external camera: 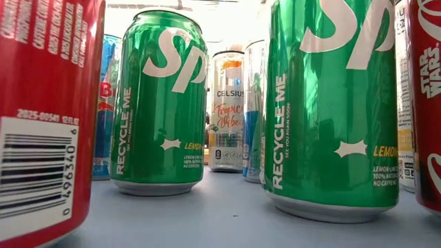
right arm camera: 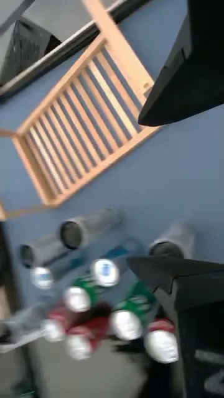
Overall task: Place canned beverage on shelf
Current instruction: Put the white-blue soda can on the shelf
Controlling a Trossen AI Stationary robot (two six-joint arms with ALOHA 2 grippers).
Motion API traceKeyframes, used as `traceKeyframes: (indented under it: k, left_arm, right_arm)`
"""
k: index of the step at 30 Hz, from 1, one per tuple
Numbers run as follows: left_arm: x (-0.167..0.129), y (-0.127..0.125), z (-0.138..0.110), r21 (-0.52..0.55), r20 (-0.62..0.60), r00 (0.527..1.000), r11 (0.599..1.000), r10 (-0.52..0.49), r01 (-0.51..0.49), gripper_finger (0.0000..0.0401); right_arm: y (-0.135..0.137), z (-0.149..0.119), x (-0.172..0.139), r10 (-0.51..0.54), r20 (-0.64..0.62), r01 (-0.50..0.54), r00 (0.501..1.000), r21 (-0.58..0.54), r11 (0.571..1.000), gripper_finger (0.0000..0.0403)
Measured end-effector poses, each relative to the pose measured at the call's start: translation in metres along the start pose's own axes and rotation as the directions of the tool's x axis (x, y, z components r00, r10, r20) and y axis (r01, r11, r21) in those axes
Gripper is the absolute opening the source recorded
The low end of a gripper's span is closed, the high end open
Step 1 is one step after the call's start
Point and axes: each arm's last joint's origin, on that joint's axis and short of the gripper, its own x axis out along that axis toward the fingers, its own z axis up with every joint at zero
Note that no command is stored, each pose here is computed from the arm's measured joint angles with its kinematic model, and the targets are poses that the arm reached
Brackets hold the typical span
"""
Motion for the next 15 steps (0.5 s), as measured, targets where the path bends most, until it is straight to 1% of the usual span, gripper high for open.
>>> traceKeyframes:
  k: [3, 6, 11, 15]
  left_arm:
    - [0.004, -0.003, 0.007, 0.041, -0.018, 1.0, 0.999, 0.004, -0.003, 0.0165]
    - [0.005, -0.004, 0.009, 0.046, -0.022, 1.0, 0.999, 0.012, -0.011, 0.0165]
    - [0.005, -0.003, 0.006, 0.042, -0.05, 0.998, 0.999, 0.022, -0.02, 0.0165]
    - [0.005, -0.002, 0.001, 0.055, -0.1, 0.994, 0.998, 0.033, -0.028, 0.0165]
  right_arm:
    - [0.016, 0.013, 0.012, 0.024, -0.109, -0.039, 0.994, -0.14, 0.989, 0.0286]
    - [0.032, 0.022, 0.029, 0.022, -0.203, -0.07, 0.979, -0.23, 0.971, 0.0286]
    - [0.051, 0.024, 0.059, -0.004, -0.321, -0.09, 0.947, -0.279, 0.956, 0.0286]
    - [0.066, 0.023, 0.081, -0.015, -0.387, -0.13, 0.922, -0.347, 0.929, 0.0286]
